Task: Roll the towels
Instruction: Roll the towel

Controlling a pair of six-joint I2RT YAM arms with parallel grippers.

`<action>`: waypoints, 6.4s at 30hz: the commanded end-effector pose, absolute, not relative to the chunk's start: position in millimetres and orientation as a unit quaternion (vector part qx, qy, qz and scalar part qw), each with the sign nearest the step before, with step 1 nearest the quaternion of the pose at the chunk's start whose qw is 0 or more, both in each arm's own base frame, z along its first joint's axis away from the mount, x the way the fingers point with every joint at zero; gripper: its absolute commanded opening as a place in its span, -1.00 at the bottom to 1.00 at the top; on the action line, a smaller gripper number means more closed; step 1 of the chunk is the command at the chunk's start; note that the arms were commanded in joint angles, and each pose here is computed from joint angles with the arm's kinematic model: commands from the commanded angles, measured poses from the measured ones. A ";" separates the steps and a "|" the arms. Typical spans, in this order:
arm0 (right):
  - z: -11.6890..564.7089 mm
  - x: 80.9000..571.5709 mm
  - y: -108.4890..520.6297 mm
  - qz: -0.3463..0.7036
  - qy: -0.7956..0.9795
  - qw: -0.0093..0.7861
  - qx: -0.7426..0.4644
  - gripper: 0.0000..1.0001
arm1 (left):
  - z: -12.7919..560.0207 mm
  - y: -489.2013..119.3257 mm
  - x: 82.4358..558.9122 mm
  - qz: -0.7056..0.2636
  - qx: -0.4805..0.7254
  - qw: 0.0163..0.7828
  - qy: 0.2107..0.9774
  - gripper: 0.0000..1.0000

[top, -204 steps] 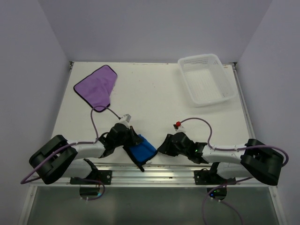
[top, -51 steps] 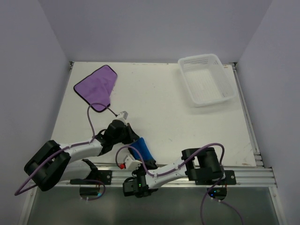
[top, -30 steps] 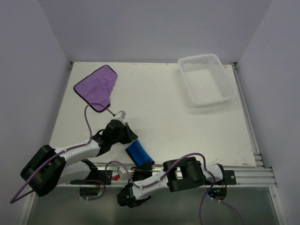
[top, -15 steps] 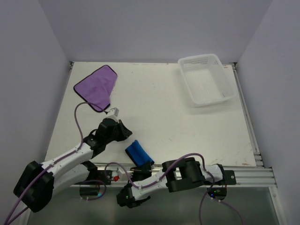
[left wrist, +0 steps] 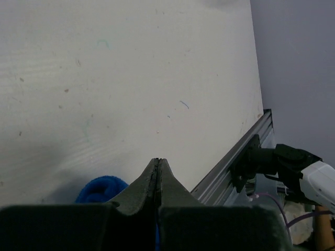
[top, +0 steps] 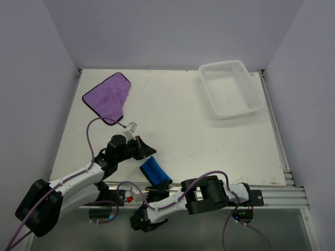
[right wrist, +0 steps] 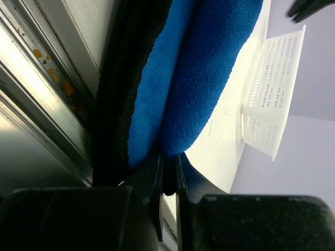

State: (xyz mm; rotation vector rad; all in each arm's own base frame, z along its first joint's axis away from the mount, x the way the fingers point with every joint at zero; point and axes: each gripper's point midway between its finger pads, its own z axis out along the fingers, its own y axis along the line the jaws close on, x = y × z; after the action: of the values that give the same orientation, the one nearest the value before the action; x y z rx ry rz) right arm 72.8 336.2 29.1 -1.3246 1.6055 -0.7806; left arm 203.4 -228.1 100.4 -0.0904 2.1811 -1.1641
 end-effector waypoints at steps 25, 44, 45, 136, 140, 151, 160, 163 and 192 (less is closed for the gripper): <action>19.0 65.3 341.9 -0.291 0.669 0.437 -0.526 -1.00 | 28.4 -238.4 162.6 -0.479 -0.043 0.230 0.846 -1.00; 59.4 67.2 330.1 -0.229 0.710 0.471 -0.471 -0.57 | -13.4 -223.6 164.6 -0.417 -0.067 0.219 0.880 -1.00; 61.9 66.8 330.5 -0.218 0.716 0.475 -0.462 -0.56 | -14.9 -222.2 165.2 -0.412 -0.069 0.220 0.881 -1.00; 66.0 105.3 322.2 -0.006 0.856 0.394 -0.335 -0.05 | -0.7 -212.4 179.5 -0.373 -0.056 0.263 0.888 -1.00; 70.8 108.8 317.8 -0.029 0.847 0.411 -0.336 -0.03 | -1.6 -211.6 179.1 -0.370 -0.055 0.262 0.889 -1.00; 57.5 90.8 338.8 0.053 0.859 0.385 -0.334 0.01 | -0.4 -212.0 179.5 -0.371 -0.054 0.262 0.889 -1.00; 52.6 99.9 332.0 0.010 0.849 0.400 -0.344 -0.56 | 0.3 -212.5 180.6 -0.370 -0.051 0.263 0.890 -1.00; 56.9 100.8 330.4 -0.010 0.837 0.415 -0.356 -0.86 | 1.4 -212.8 182.9 -0.367 -0.051 0.265 0.890 -1.00; 35.8 35.6 354.9 -0.282 0.577 0.485 -0.594 -1.00 | 1.5 -227.0 194.6 -0.376 -0.060 0.247 0.891 -1.00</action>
State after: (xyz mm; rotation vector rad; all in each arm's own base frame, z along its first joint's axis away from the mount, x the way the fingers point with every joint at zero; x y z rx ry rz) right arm 51.8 349.6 31.2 -1.3608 1.4711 -0.6582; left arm 187.0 -237.4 12.7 -0.1320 2.4240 -1.1230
